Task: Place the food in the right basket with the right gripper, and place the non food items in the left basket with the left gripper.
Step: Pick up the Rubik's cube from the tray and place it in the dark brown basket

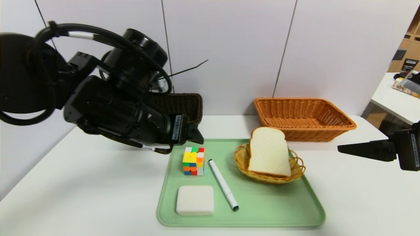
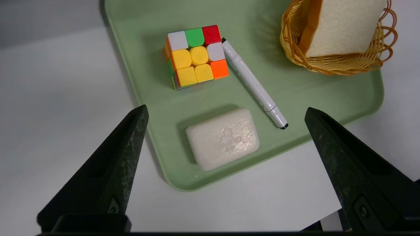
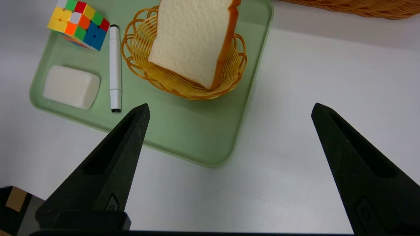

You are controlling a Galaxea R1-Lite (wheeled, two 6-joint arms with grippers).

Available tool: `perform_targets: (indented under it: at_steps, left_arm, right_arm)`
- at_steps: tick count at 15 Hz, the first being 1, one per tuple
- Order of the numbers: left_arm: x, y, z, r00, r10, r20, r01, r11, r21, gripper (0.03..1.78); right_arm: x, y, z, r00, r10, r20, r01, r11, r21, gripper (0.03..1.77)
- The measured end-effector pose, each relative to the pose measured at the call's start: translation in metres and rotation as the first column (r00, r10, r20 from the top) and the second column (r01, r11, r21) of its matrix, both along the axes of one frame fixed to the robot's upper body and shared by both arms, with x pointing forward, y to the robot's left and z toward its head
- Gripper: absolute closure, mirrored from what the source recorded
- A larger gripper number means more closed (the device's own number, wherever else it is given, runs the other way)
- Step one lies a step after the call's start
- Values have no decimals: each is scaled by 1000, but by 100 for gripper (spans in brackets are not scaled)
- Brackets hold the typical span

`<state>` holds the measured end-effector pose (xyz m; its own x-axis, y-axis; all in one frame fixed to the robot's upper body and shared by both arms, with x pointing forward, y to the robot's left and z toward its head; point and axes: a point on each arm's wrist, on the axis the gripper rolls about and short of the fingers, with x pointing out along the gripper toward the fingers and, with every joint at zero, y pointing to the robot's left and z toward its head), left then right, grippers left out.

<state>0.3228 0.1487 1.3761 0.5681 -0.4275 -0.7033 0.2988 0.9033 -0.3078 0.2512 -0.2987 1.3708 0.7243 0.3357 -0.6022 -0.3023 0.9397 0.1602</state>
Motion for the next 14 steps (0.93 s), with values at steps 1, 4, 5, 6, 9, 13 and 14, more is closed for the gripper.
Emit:
perform_targets:
  at_steps: [1, 4, 5, 6, 9, 13, 14]
  left_arm:
    - [2, -11, -4, 999, 28, -23, -28, 1000, 1, 12]
    - [14, -35, -22, 991, 113, -73, -109, 993, 53, 12]
    - [17, -41, -28, 989, 130, -74, -125, 989, 76, 12]
    - [21, -46, -34, 988, 135, -79, -128, 987, 94, 12]
    - [30, -54, -48, 985, 144, -94, -131, 983, 129, 12]
    - [38, -61, -65, 981, 174, -87, -156, 970, 184, 12]
    - [40, -62, -68, 980, 176, -91, -156, 969, 191, 12]
  right_arm:
    - [0, 0, -2, 1000, 0, -7, 0, 1000, -2, 10]
    - [0, 0, -8, 1000, -1, -29, 1, 1000, -7, 10]
    - [-1, 0, -10, 999, -3, -35, 2, 1000, -8, 10]
    - [-1, -1, -11, 999, -6, -41, 5, 1000, -8, 10]
    - [0, -2, -15, 1000, -12, -27, 12, 1000, -6, 10]
    - [-1, -2, -19, 1000, -15, -13, 15, 1000, -2, 10]
    - [-2, -2, -20, 1000, -15, -15, 15, 1000, -3, 10]
